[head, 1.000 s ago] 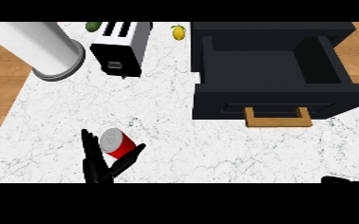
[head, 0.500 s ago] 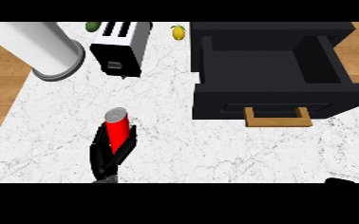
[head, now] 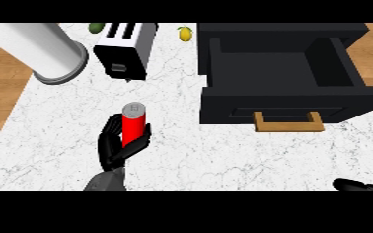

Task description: Pick up the can, place it into the drawer and close the drawer

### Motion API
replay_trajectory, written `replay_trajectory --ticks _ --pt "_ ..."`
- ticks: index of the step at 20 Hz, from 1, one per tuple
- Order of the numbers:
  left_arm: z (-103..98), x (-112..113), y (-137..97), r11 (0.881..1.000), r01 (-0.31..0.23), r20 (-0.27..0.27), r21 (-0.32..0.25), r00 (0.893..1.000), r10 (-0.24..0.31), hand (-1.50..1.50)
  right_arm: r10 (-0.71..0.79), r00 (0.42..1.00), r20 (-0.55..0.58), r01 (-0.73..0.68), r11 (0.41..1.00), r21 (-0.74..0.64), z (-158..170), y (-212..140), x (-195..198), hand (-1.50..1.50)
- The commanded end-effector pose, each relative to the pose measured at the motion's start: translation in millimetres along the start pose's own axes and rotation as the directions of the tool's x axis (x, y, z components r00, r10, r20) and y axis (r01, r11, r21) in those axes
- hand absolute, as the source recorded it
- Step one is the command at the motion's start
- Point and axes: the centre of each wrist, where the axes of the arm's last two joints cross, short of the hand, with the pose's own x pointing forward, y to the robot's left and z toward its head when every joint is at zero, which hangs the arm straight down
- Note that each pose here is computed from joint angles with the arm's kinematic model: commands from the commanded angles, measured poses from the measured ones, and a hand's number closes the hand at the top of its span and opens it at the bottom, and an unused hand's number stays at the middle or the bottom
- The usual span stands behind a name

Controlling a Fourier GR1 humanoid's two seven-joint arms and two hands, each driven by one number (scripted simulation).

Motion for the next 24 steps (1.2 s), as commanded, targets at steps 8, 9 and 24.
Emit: replay_trajectory --ticks 8,9,24 --pt "-94 65 -49 0.909 -0.015 0.014 -0.417 1.0 0.023 1.5 -0.012 1.0 0.018 0.012 1.0 -0.016 -2 -17 -3 -1.5" --pt "-100 71 -50 0.896 -0.025 0.006 -0.442 0.999 0.031 1.5 0.008 1.0 0.011 -0.008 1.0 0.007 8 -6 4 -1.5" --pt "-110 200 -155 0.817 0.03 0.07 -0.575 0.997 0.012 1.5 0.002 1.0 0.017 -0.002 0.999 -0.04 -14 10 3 -1.5"
